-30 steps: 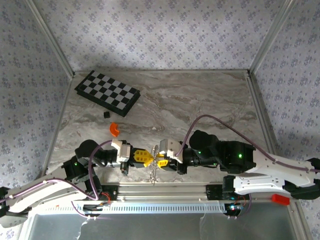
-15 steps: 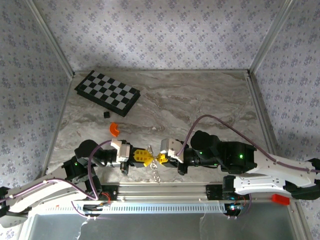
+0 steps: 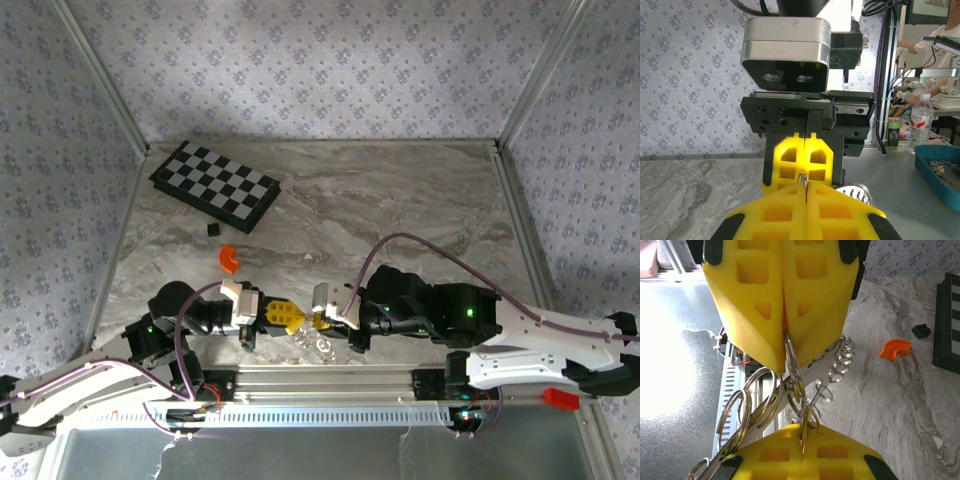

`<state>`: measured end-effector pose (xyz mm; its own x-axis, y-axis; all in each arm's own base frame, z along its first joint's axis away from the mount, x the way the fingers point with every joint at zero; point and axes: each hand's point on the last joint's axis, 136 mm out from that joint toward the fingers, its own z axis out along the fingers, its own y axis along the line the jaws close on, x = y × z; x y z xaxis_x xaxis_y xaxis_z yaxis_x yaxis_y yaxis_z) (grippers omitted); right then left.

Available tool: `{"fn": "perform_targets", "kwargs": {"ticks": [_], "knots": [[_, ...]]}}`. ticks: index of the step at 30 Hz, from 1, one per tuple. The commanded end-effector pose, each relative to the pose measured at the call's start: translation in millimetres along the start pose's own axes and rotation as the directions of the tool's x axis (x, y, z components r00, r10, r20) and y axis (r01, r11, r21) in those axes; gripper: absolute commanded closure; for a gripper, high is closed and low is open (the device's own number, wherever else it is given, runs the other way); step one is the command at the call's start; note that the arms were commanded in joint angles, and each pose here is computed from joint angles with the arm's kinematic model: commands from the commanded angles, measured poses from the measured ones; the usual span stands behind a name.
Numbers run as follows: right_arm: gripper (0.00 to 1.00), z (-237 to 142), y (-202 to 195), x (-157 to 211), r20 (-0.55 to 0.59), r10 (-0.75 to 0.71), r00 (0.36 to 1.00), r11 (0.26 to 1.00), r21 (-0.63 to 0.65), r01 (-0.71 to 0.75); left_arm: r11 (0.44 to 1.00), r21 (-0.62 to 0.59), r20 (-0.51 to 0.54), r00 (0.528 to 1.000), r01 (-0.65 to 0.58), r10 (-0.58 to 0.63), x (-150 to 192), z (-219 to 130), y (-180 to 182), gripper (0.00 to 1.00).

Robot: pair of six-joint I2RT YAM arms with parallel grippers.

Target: Put the keys on the keyring

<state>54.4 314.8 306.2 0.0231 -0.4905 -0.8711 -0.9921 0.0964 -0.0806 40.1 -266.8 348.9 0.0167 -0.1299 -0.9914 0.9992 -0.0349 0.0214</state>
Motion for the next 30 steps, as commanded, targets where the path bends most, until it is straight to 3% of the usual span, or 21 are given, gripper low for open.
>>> {"fn": "perform_targets", "kwargs": {"ticks": [1, 7, 10, 21, 30], "knots": [[0.89, -3, 1, 8, -0.032, 0.006, 0.999, 1.0, 0.005, -0.006, 0.998, 0.021, 0.116, 0.992, -0.056, 0.053, -34, -5, -8, 1.0], [0.67, -20, 3, -14, 0.081, -0.009, 0.997, 1.0, 0.025, 0.008, 0.998, 0.032, 0.113, 0.992, -0.051, 0.047, -31, -5, -9, 1.0], [0.62, -28, 1, -21, 0.128, -0.025, 0.991, 0.999, 0.051, 0.018, 0.998, 0.042, 0.11, 0.993, -0.048, 0.043, -30, -4, -10, 1.0], [0.63, -35, 6, -50, 0.245, -0.075, 0.967, 0.996, 0.066, 0.06, 0.997, 0.06, 0.1, 0.994, -0.041, 0.035, -28, -2, -12, 1.0], [0.66, -26, 14, -57, 0.266, -0.077, 0.961, 0.997, 0.021, 0.074, 0.997, 0.068, 0.096, 0.995, -0.039, 0.032, -27, -1, -13, 1.0]]}}
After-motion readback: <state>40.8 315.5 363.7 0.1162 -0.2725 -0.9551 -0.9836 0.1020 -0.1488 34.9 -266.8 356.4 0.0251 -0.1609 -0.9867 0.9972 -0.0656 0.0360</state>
